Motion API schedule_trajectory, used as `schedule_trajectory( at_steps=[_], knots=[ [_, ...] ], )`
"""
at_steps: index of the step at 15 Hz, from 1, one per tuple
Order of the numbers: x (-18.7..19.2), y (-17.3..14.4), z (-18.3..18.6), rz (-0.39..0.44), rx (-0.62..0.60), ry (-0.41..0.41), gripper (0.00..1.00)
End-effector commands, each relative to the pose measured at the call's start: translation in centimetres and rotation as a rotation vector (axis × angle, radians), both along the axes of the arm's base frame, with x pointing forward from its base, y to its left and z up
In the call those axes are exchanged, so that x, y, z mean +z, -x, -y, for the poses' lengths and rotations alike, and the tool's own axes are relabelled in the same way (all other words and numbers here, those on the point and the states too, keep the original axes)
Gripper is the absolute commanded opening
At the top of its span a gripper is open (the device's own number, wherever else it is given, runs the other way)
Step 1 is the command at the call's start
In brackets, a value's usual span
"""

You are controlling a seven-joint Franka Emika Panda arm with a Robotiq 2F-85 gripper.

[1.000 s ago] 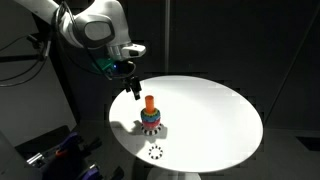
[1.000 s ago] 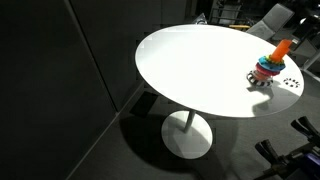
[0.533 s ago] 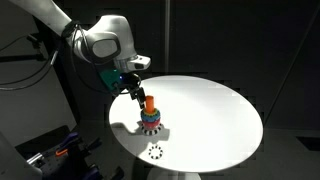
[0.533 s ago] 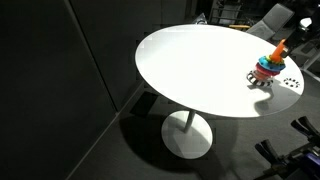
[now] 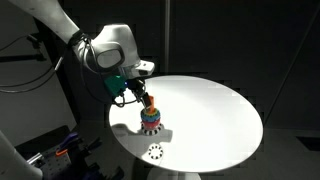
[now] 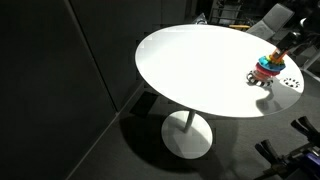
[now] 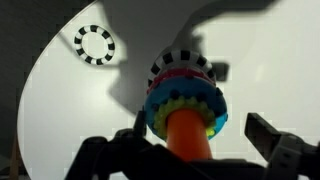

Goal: Pick up the black and white ring from the table and put it on the stack of rings

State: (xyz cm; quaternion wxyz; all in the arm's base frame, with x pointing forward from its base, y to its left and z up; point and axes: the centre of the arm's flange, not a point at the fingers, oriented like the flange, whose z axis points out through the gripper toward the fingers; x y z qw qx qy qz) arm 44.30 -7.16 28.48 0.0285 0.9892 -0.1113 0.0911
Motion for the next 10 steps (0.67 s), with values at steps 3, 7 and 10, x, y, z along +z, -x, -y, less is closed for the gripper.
schedule_trajectory(
  at_steps=[3, 7, 10],
  knots=[
    [-1.0, -0.5, 0.7, 0.043, -0.009, 0.002, 1.00],
    [-1.6, -0.5, 0.8, 0.065, -0.008, -0.001, 1.00],
    [-2.2, -0.5, 0.7, 0.079, -0.006, -0.003, 1.00]
  ],
)
